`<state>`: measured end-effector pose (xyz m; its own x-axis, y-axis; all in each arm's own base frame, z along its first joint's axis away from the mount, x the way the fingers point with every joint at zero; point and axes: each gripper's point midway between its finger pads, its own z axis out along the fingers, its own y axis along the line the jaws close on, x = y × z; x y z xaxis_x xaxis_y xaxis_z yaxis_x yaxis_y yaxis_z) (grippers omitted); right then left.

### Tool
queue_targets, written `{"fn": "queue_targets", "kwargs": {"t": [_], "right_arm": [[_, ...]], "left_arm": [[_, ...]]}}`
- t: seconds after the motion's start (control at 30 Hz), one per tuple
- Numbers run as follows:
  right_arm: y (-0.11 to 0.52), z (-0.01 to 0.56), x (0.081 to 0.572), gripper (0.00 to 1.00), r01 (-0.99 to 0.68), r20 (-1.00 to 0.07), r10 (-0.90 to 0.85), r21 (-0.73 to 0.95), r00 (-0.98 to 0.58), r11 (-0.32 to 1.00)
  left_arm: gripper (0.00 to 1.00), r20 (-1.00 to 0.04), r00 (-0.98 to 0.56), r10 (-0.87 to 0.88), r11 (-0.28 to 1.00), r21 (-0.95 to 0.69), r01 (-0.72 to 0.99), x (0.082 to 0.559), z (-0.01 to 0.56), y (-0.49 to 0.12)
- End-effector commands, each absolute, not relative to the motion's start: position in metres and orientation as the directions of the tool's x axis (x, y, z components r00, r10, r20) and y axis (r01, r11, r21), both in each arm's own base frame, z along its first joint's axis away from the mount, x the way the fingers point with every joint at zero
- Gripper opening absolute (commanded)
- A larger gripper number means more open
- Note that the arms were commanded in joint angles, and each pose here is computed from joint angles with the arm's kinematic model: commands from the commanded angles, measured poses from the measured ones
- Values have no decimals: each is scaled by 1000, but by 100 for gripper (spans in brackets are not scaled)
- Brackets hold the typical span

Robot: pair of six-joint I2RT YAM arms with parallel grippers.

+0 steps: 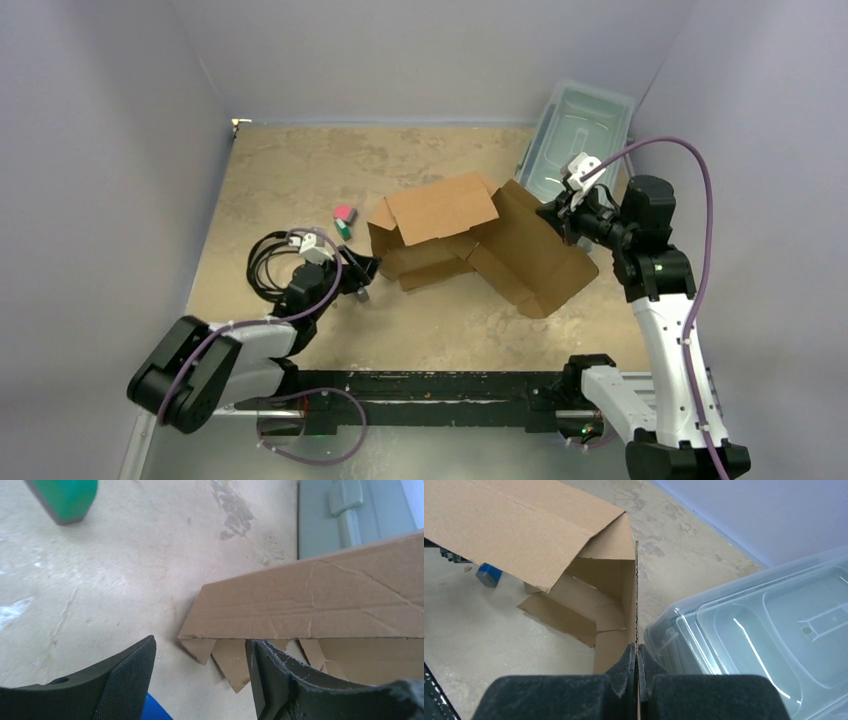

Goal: Fold the paper box

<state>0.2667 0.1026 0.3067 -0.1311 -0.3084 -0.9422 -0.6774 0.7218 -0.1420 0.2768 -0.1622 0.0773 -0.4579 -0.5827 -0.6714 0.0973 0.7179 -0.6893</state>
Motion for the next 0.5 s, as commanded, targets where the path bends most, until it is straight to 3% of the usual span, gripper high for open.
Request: {"fn": "queue_targets", "kwargs": {"t": [0.0, 0.23, 0.47], "right_arm": [[108, 323, 264, 0, -703, -956, -276, -130, -98, 699], [103, 325, 271, 0, -683, -957, -261, -109, -123, 722], [100, 334, 274, 0, -692, -965, -221, -64, -140, 719]], "left_arm": [[64, -671, -424, -608, 607, -737, 297, 285, 116, -185], [62, -674, -462, -576, 577, -736, 353, 281, 111, -196], [62, -770, -444, -458, 684, -624, 377, 289, 109, -193]]}}
